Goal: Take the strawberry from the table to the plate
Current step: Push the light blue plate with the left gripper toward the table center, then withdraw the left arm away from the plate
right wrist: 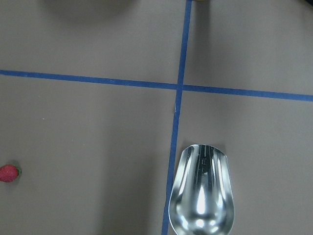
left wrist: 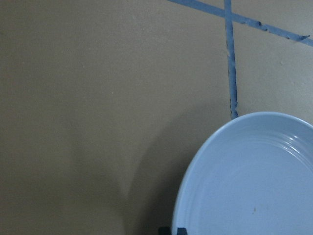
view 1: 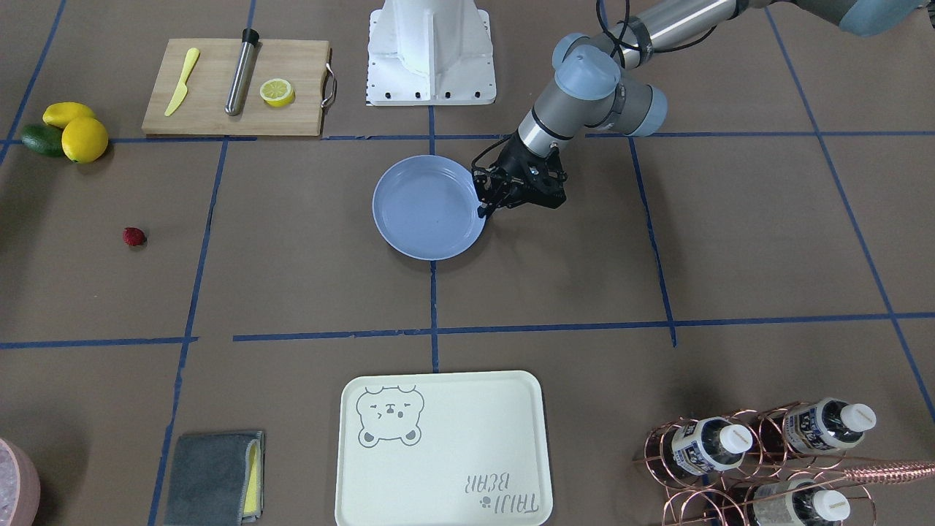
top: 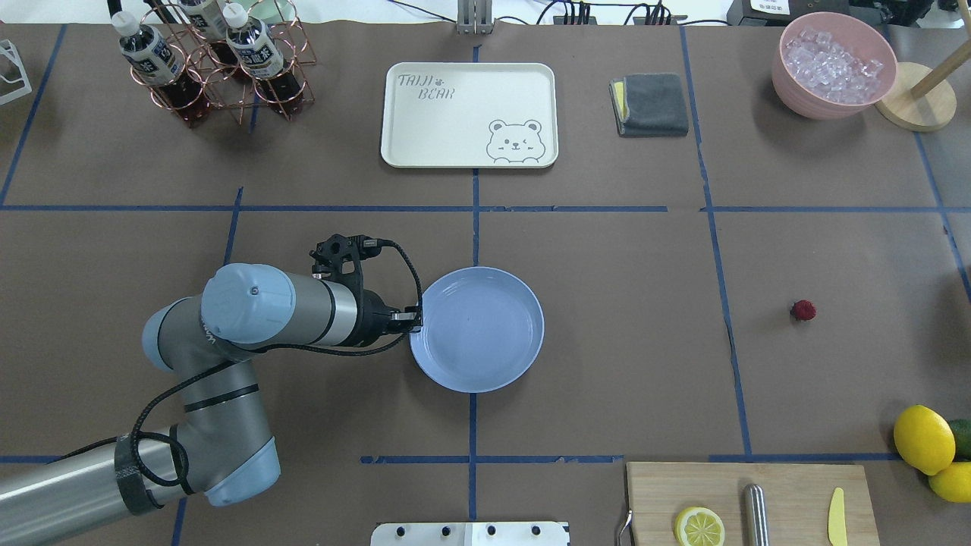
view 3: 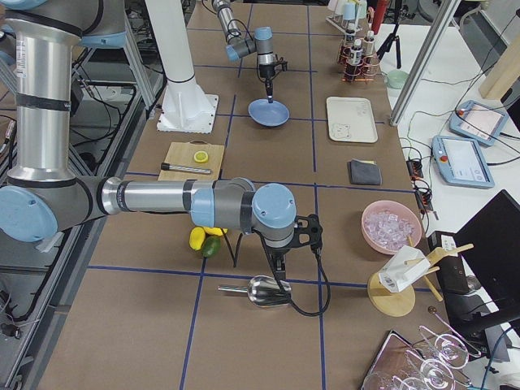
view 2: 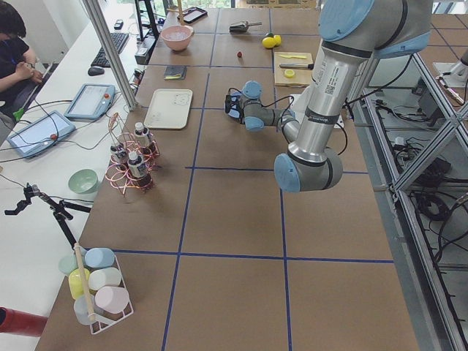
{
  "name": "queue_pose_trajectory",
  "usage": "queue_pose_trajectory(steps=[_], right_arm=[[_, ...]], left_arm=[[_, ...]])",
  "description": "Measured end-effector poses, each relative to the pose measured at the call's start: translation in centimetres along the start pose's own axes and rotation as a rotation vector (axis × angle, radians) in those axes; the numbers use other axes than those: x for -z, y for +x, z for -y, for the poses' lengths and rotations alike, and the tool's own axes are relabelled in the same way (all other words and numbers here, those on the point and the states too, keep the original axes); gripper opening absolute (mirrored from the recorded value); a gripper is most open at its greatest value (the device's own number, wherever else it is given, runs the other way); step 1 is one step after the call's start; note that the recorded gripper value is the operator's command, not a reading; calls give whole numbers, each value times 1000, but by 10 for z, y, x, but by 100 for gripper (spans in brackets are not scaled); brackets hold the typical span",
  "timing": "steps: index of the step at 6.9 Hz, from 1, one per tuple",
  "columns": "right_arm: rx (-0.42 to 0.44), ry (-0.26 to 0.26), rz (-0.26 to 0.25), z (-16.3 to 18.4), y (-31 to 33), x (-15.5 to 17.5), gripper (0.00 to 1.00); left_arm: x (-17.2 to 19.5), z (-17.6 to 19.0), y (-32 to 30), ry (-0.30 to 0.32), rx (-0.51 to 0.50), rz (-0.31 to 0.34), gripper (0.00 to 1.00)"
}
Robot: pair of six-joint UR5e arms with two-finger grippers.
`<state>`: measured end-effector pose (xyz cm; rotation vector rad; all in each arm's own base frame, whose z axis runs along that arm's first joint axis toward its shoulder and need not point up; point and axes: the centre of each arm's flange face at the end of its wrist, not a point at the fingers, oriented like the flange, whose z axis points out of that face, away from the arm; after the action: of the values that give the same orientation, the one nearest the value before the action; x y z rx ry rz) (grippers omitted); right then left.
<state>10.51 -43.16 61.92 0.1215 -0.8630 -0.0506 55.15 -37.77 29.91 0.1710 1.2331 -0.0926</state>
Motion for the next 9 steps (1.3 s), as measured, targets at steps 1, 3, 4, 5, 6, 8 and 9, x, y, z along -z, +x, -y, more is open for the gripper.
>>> queue_pose_trajectory(steps=[1, 3, 4, 5, 6, 8, 9], right_arm=[[1, 1, 1, 0, 0, 0, 100], [2, 2, 0, 1, -1, 1, 100], [6, 6, -1, 4, -2, 3, 100], [16, 14, -3, 7, -6, 6, 100], [35, 30, -5, 10, -15, 14, 100], [99, 71, -10, 21, -45, 34, 100], [133, 81, -10, 31, -60, 39, 100]], left_arm=[[-1, 0, -1, 0, 0, 2, 40], [-1, 0, -2, -1, -7, 4, 100], [0, 1, -3, 1, -32, 6, 100], [6, 11, -6, 9, -71, 19, 100], [23, 33, -7, 21, -128, 57, 100], [89, 87, -20, 38, -270, 188, 100], [130, 121, -42, 30, -346, 260, 100]])
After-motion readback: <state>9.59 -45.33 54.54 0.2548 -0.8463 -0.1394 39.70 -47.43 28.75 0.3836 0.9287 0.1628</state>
